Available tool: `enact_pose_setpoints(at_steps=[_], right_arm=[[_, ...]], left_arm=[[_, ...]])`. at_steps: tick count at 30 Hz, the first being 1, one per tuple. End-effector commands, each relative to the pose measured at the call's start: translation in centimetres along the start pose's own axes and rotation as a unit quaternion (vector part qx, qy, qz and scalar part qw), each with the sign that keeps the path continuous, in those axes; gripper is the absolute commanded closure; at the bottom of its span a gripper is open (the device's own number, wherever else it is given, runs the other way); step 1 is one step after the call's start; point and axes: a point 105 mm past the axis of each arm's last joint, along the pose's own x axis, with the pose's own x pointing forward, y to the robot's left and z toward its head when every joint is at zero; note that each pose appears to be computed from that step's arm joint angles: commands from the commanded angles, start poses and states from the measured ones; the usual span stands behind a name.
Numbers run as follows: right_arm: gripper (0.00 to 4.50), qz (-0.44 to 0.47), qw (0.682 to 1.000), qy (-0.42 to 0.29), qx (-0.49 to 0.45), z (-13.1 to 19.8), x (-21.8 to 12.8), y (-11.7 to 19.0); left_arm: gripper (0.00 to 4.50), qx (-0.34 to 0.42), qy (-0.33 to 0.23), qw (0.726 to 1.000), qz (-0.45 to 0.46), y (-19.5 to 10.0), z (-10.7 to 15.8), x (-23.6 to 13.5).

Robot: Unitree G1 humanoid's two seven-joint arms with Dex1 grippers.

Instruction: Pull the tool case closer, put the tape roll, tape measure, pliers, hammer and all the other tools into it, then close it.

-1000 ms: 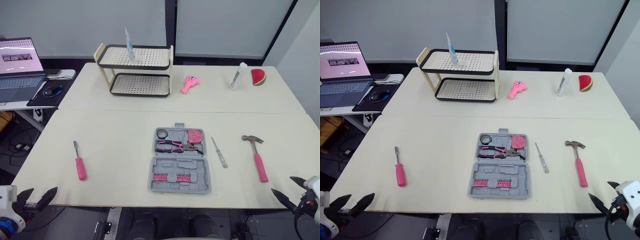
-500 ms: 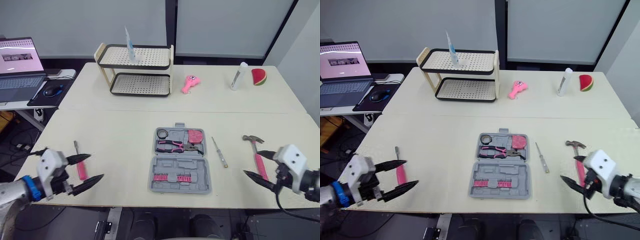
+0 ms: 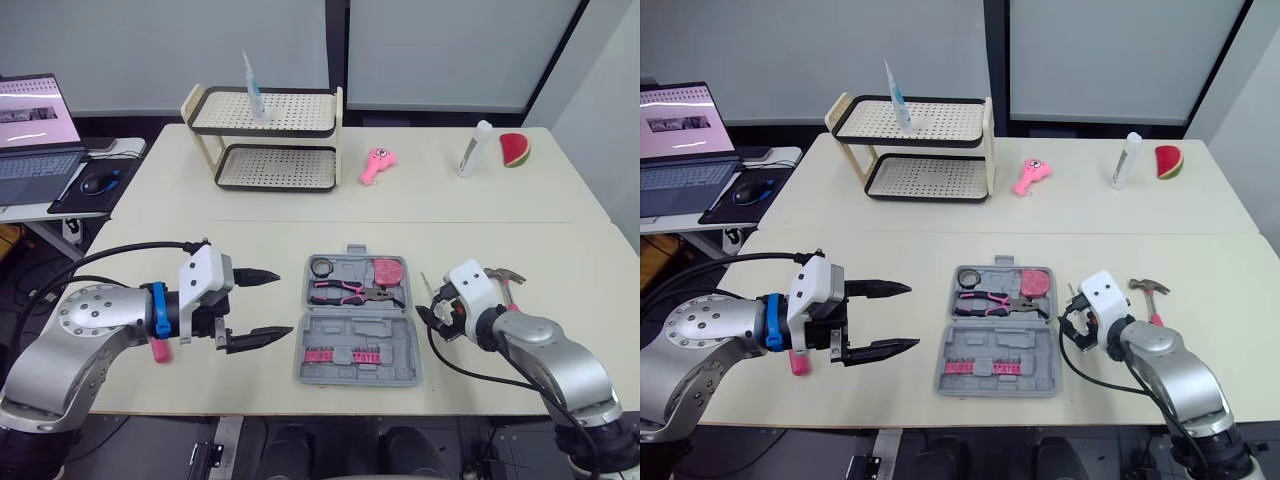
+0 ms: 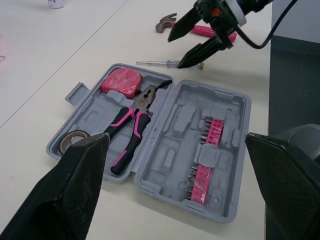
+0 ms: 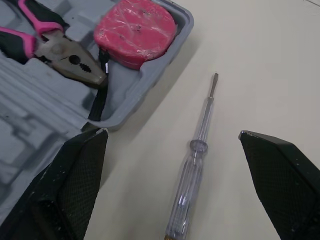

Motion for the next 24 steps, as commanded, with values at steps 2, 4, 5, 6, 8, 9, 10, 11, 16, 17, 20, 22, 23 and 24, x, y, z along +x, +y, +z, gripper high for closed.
enact_pose_setpoints(at_steps=[2,4,5,6,8,9,10,11,16,17,20,22,23,24], right_arm=[[0.20,-0.047,0.999,0.000,0.006,0.2,1.1,-0.9],[0.60,-0.053,0.999,0.003,0.011,0.1,1.4,-1.0],[0.96,-0.052,0.999,0.005,0.015,0.0,1.5,-1.0],[1.32,-0.054,0.998,0.007,0.022,-0.1,1.6,-1.0],[2.01,-0.058,0.998,0.009,0.032,-0.4,1.8,-1.0],[2.17,-0.059,0.998,0.011,0.036,-0.5,1.9,-1.0],[2.35,-0.059,0.997,0.013,0.039,-0.6,2.0,-1.0],[2.51,-0.059,0.997,0.014,0.041,-0.7,2.0,-0.9],[3.29,-0.062,0.996,0.022,0.058,-1.2,2.2,-0.9],[3.43,-0.065,0.996,0.024,0.063,-1.3,2.2,-1.0],[3.84,-0.071,0.994,0.025,0.075,-1.6,2.2,-1.3],[4.08,-0.075,0.993,0.026,0.085,-1.8,2.0,-1.5],[4.16,-0.077,0.992,0.025,0.092,-1.8,1.8,-1.5],[4.17,-0.080,0.991,0.022,0.102,-1.9,1.6,-1.7]], left_arm=[[0.00,0.018,-0.011,1.000,-0.008,-0.4,0.8,0.6],[0.00,0.018,-0.011,1.000,-0.008,-0.5,0.8,0.7],[0.00,0.018,-0.011,1.000,-0.008,-0.5,0.7,0.8],[0.00,0.018,-0.010,1.000,-0.008,-0.6,0.6,0.8],[0.00,0.018,-0.009,1.000,-0.007,-0.6,0.4,0.9],[0.00,0.018,-0.009,1.000,-0.007,-0.6,0.3,0.9],[0.00,0.018,-0.009,1.000,-0.007,-0.7,0.3,0.9],[0.00,0.018,-0.009,1.000,-0.007,-0.7,0.3,0.9],[0.00,0.019,-0.009,1.000,-0.009,-0.8,0.2,1.1],[0.00,0.019,-0.009,1.000,-0.009,-0.8,0.2,1.2],[0.00,0.020,-0.008,1.000,-0.009,-0.8,0.2,1.2],[0.00,0.020,-0.008,1.000,-0.010,-0.8,0.2,1.3],[0.00,0.020,-0.009,1.000,-0.011,-0.8,0.2,1.3],[0.00,0.021,-0.008,1.000,-0.013,-0.8,0.2,1.3]])
